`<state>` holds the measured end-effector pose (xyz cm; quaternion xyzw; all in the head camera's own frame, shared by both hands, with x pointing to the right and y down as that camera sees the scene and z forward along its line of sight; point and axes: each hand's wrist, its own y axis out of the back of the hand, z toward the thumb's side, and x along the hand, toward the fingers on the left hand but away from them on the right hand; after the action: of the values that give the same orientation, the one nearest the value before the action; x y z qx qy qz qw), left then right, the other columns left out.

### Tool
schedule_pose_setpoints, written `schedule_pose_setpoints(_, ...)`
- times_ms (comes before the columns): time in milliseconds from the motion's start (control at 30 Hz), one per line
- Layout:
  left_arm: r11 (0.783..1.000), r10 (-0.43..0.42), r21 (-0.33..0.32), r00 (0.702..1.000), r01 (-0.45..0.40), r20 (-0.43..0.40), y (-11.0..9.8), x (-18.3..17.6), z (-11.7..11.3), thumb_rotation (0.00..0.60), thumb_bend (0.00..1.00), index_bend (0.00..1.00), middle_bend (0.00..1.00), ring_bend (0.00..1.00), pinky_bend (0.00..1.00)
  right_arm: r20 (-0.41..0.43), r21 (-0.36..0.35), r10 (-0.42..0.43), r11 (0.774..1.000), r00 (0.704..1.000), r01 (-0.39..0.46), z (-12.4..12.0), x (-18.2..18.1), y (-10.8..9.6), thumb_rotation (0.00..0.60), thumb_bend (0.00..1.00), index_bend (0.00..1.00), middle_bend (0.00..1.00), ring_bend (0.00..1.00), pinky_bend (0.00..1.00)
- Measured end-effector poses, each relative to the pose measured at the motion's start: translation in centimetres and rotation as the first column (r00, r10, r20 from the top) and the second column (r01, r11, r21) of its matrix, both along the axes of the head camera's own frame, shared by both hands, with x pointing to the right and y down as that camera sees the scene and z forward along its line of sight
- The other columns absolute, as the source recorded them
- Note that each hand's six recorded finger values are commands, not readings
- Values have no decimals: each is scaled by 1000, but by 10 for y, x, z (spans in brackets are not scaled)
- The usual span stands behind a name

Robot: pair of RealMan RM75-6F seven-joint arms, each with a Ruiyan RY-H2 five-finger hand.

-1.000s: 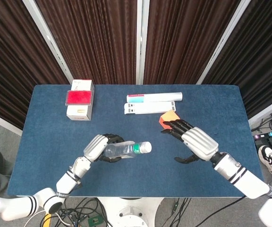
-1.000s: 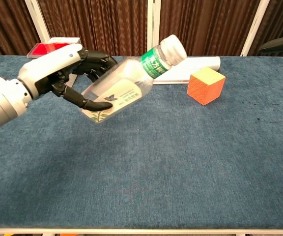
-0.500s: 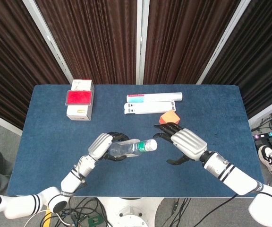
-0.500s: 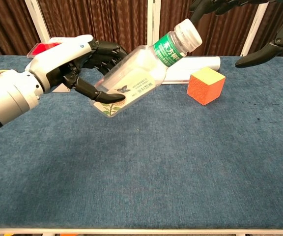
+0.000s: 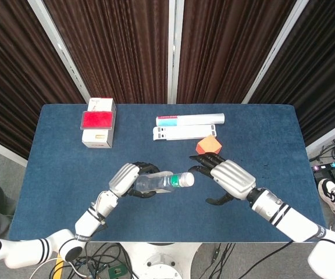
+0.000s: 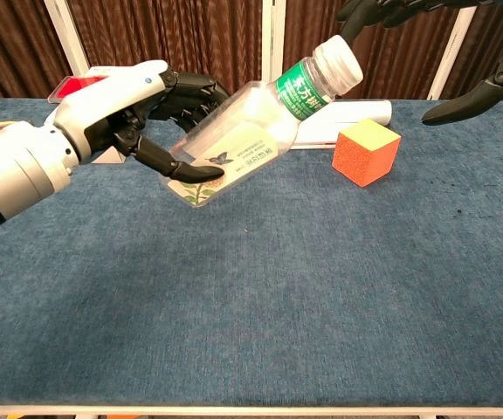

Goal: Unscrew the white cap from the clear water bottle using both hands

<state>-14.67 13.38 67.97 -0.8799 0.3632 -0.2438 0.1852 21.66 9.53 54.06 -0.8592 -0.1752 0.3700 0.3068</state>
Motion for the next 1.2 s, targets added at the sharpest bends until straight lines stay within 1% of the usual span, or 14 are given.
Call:
schedule_pose_setpoints(967,1000,5,-1,1000,-5,8,-3,0,2,600,351,495,502,396,391,12,-2,-38,999,999,38,-6,-4,10,600,110,206,33,0,0)
schedule_pose_setpoints(1200,1000,12,6,1000,-12,14,-2,1,1,600,350,494,502,396,391,25,15,-30,999,999,29,-8,-5,6,600,126,207,34,0,0)
